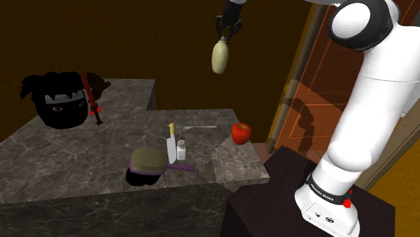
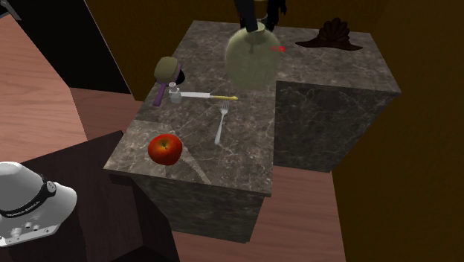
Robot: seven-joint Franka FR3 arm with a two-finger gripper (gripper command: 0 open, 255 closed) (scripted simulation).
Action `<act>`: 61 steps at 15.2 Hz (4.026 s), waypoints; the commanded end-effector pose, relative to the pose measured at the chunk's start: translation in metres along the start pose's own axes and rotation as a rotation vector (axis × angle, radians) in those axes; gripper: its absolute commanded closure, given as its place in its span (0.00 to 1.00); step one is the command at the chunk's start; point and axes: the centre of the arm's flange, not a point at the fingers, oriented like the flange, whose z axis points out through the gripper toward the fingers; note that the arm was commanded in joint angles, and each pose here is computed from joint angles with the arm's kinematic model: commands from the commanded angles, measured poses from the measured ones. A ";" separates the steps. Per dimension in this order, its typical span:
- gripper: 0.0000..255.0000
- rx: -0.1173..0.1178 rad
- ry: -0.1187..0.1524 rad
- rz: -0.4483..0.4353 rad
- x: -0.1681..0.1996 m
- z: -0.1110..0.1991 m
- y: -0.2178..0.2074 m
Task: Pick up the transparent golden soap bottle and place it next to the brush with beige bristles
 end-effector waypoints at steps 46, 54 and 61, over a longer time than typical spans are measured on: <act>1.00 0.000 0.001 0.001 -0.205 0.173 -0.392; 1.00 0.000 0.001 0.001 -0.218 0.213 -0.388; 1.00 0.000 0.001 0.001 -0.230 0.248 -0.384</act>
